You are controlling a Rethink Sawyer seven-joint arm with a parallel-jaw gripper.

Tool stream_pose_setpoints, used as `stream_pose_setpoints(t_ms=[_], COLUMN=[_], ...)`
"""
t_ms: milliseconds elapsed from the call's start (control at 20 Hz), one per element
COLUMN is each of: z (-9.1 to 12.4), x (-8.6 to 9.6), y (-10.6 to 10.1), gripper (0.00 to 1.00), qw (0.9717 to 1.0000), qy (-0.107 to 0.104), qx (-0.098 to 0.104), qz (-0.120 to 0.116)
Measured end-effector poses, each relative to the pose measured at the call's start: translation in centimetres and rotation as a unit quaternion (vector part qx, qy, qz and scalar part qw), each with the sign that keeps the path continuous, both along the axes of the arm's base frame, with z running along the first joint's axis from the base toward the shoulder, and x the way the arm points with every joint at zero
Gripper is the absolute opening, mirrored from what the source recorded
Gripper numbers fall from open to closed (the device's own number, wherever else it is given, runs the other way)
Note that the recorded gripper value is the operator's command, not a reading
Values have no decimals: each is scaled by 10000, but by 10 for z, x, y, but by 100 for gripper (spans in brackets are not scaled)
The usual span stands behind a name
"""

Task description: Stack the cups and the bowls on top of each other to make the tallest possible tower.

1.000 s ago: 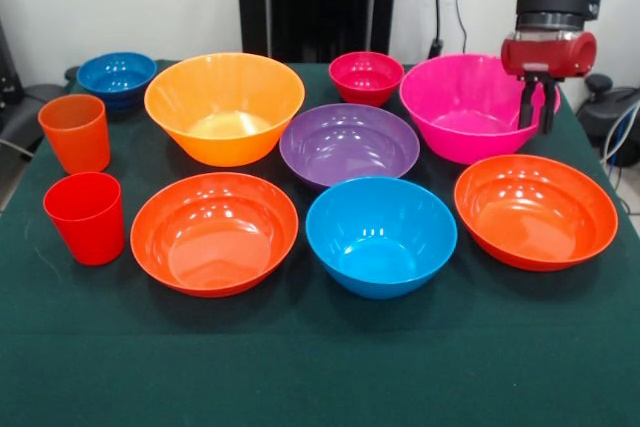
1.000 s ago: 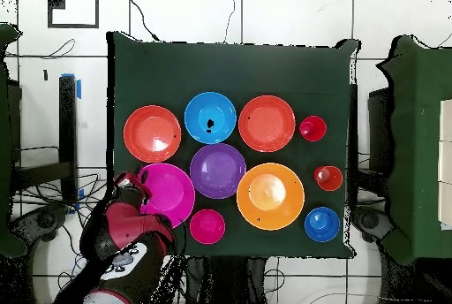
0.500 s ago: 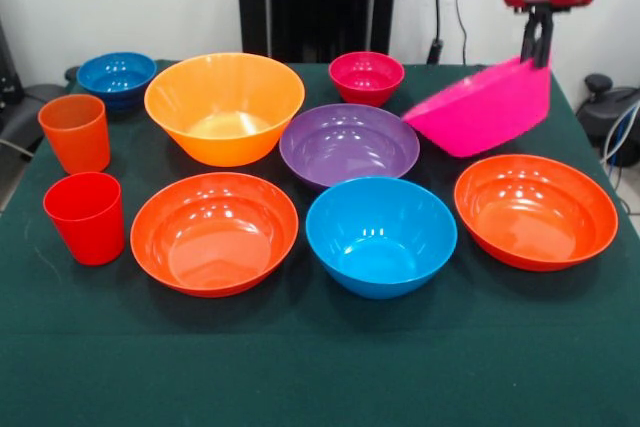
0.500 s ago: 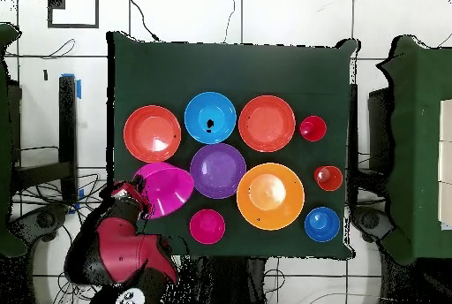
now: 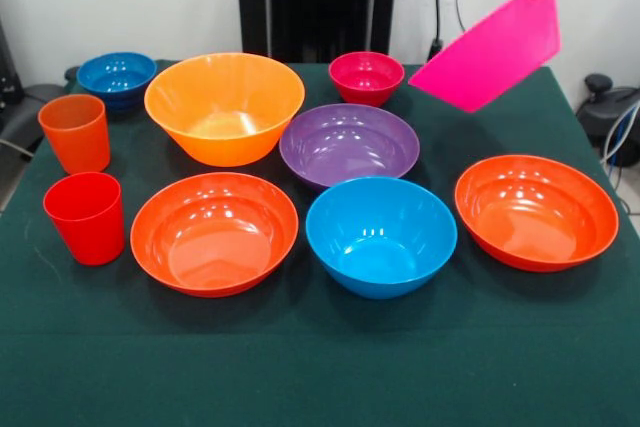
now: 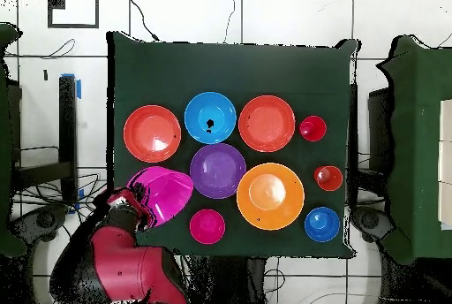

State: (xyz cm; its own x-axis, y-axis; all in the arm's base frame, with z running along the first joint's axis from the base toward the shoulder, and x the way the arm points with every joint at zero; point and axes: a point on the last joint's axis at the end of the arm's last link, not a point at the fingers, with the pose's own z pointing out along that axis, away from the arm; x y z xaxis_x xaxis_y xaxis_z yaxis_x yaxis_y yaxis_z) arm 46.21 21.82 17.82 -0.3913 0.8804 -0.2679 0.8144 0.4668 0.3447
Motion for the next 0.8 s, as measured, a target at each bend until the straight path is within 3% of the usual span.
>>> stream_pose_setpoints(t_ms=[250,300,450,500,650,750,800], z=[50,67,89,114,136,159,171], x=[28,40,57,75,91,109,118], y=[-44,-62,-83,-103,-118,-131,-135], gripper=[0,0,0,0,0,0,0], qw=[9983,9966,9940,9915,9903,9907,9913], qy=[-2,-53,-156,-284,-395,-542,-619], qx=[424,604,824,1018,1137,1171,1140], qz=[-411,-557,-704,-763,-687,-438,-205])
